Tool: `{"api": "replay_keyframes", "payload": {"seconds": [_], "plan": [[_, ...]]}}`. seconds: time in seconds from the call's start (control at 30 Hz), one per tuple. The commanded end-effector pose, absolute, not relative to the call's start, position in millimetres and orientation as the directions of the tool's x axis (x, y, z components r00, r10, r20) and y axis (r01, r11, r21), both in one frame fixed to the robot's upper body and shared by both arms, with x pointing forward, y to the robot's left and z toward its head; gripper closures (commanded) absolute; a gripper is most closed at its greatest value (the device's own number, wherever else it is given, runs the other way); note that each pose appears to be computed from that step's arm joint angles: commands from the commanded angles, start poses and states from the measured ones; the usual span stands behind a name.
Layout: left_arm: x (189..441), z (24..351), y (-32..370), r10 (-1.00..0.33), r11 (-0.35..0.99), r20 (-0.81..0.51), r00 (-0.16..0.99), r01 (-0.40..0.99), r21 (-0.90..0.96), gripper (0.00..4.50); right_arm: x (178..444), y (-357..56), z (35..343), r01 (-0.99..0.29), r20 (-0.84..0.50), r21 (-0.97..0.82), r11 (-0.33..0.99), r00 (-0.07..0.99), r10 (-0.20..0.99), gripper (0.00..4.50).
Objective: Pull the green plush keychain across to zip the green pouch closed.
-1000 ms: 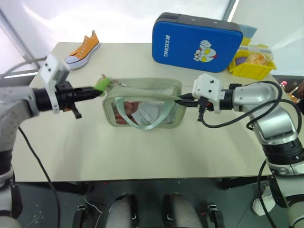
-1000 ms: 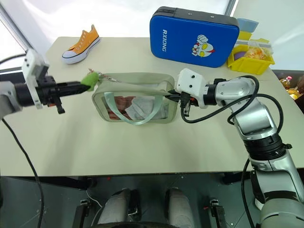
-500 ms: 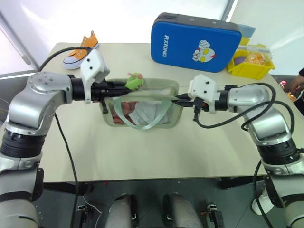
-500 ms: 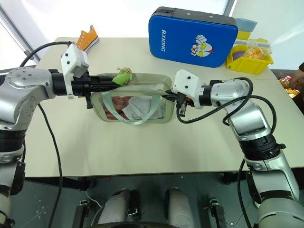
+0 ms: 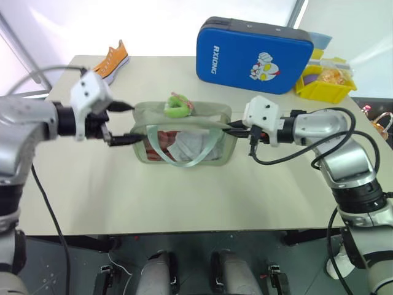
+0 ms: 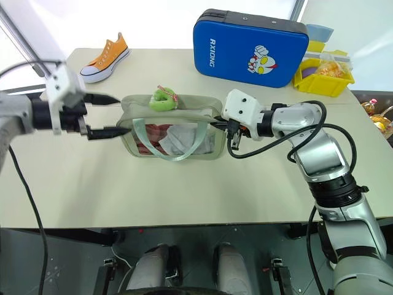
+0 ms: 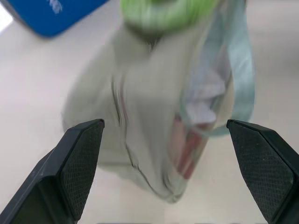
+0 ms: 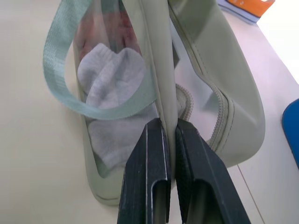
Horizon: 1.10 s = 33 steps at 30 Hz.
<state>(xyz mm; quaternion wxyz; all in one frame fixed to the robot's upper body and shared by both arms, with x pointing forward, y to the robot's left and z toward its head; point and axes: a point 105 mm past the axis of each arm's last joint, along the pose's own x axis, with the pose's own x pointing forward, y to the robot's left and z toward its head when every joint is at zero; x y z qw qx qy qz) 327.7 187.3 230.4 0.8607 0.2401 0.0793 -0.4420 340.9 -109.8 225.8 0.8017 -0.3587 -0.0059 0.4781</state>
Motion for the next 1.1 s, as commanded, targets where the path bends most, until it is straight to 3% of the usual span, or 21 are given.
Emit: {"api": "replay_keyframes", "payload": {"seconds": [0.03,0.13,0.37,0.4,0.5,0.6,0.7,0.8,0.93,1.1], "plan": [[333,236,186,-0.708,0.497,-0.309,0.635,0.759,0.42,0.03,340,-103,233,-0.754,-0.311,-0.598,0.272,0.532,0.788,4.5],[337,238,186,-0.713,0.51,-0.285,0.64,0.753,0.415,0.91,341,-103,233,-0.753,-0.31,-0.599,0.273,0.532,0.788,4.5],[334,236,186,-0.725,0.501,-0.288,0.626,0.766,0.402,4.45,342,-103,235,-0.748,-0.296,-0.595,0.294,0.544,0.785,4.5],[334,234,186,-0.722,0.502,-0.293,0.627,0.766,0.401,4.49,342,-103,236,-0.749,-0.29,-0.59,0.301,0.544,0.787,4.5],[333,231,183,-0.727,0.49,-0.305,0.615,0.776,0.397,4.5,335,-105,244,-0.771,-0.304,-0.573,0.28,0.517,0.8,3.44],[333,231,183,-0.728,0.489,-0.306,0.614,0.777,0.397,4.5,337,-104,268,-0.749,-0.276,-0.599,0.284,0.525,0.805,2.06],[333,230,183,-0.727,0.488,-0.307,0.614,0.777,0.398,4.5,337,-91,289,-0.741,-0.218,-0.603,0.296,0.51,0.832,2.06],[332,231,182,-0.731,0.485,-0.308,0.609,0.781,0.395,4.5,331,-51,305,-0.76,-0.125,-0.582,0.289,0.435,0.892,2.06],[334,232,181,-0.729,0.486,-0.302,0.614,0.776,0.402,4.5,336,-21,299,-0.77,-0.105,-0.572,0.282,0.41,0.906,2.06],[333,232,180,-0.731,0.486,-0.299,0.614,0.775,0.404,4.5,353,-19,290,-0.799,-0.112,-0.509,0.32,0.43,0.896,2.06]]}}
